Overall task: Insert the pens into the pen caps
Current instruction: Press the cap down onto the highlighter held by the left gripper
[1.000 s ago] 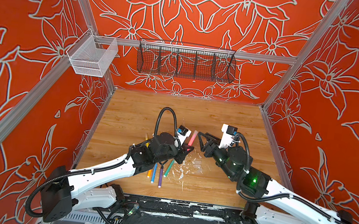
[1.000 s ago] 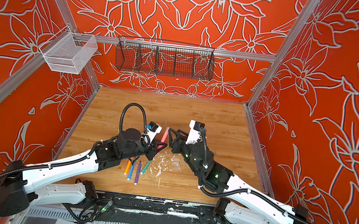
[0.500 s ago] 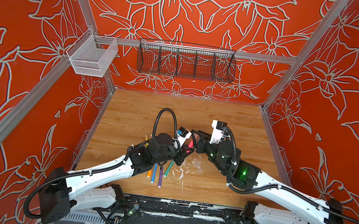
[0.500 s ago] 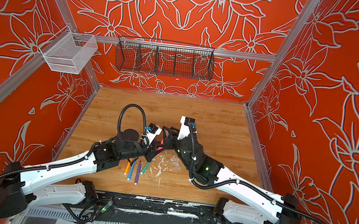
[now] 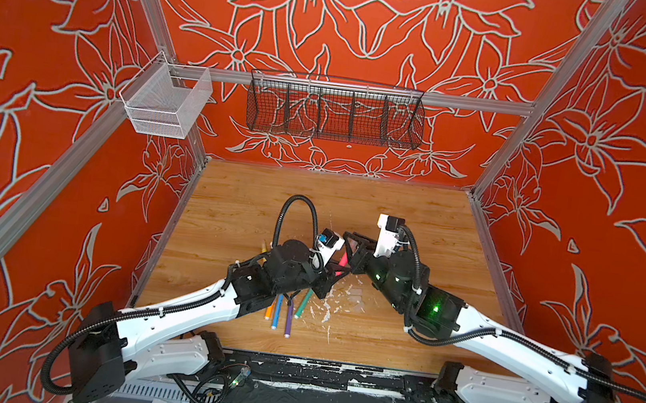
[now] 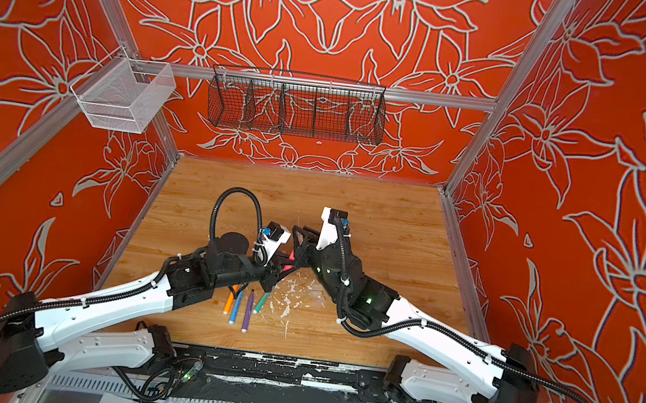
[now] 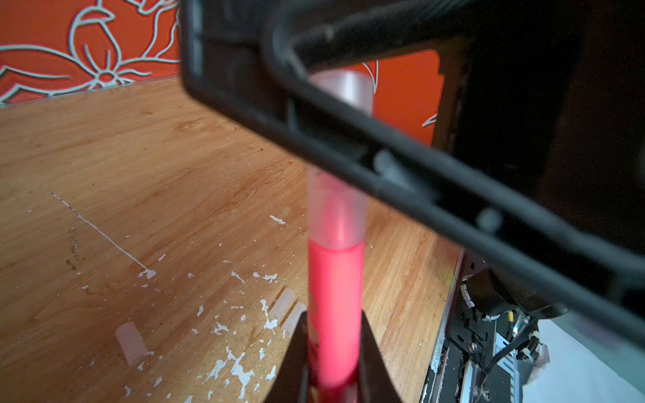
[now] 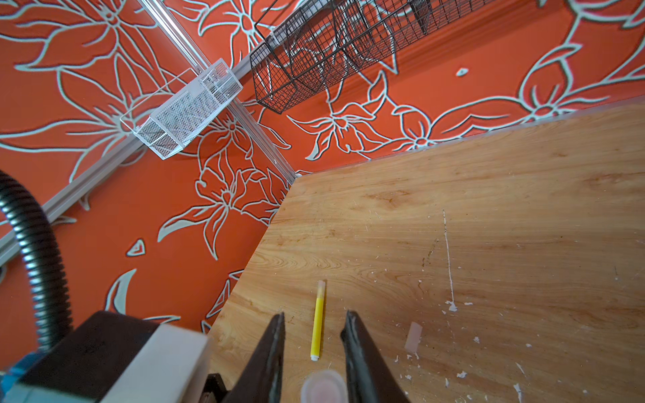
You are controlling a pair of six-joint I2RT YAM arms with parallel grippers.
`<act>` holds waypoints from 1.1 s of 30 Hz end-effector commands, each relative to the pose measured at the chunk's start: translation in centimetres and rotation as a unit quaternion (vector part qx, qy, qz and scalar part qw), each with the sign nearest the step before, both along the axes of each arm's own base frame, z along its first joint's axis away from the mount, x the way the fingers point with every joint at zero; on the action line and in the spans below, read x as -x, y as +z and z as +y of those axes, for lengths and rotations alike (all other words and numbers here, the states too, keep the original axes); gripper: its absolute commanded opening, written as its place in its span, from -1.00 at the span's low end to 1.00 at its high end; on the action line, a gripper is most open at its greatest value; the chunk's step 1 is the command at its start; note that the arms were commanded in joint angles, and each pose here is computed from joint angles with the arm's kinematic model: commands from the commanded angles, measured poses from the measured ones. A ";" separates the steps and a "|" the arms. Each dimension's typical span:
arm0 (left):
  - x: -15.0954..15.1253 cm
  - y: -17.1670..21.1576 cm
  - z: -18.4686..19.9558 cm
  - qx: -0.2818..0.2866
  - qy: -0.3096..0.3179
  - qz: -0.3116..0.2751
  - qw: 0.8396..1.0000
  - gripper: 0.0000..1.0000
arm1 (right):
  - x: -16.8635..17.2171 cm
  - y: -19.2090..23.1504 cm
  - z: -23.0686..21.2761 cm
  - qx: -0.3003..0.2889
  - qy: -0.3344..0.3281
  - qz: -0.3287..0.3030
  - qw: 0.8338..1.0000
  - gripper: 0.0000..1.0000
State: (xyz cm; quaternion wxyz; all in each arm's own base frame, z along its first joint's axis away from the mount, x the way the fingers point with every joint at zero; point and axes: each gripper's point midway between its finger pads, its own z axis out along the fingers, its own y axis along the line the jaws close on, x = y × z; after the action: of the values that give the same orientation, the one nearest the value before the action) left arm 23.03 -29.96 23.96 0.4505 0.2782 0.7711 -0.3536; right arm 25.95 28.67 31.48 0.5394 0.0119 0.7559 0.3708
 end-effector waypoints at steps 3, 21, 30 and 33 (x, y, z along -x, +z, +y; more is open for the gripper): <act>0.3 1.1 0.0 0.015 -0.009 -0.020 1.000 -1.00 | -0.4 1.7 0.0 -0.017 -0.011 -0.011 1.000 -0.63; -4.1 5.8 1.1 0.020 0.106 -0.061 0.992 -1.00 | 2.8 -1.5 1.9 -0.031 0.040 0.004 0.999 -1.00; -6.1 8.9 1.5 0.061 0.116 -0.064 0.989 -1.00 | 3.8 -2.9 1.4 -0.046 0.041 0.013 0.998 -1.00; -6.7 9.6 1.8 0.077 0.112 -0.063 0.989 -1.00 | 4.0 -3.5 2.0 -0.047 0.050 0.022 0.997 -1.00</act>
State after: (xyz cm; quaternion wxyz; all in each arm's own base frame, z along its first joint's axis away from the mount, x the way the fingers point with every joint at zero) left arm 23.96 -30.62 25.47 0.4285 0.2918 0.7866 -0.3354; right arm 25.38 27.17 32.35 0.5777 0.0799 0.7022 0.4084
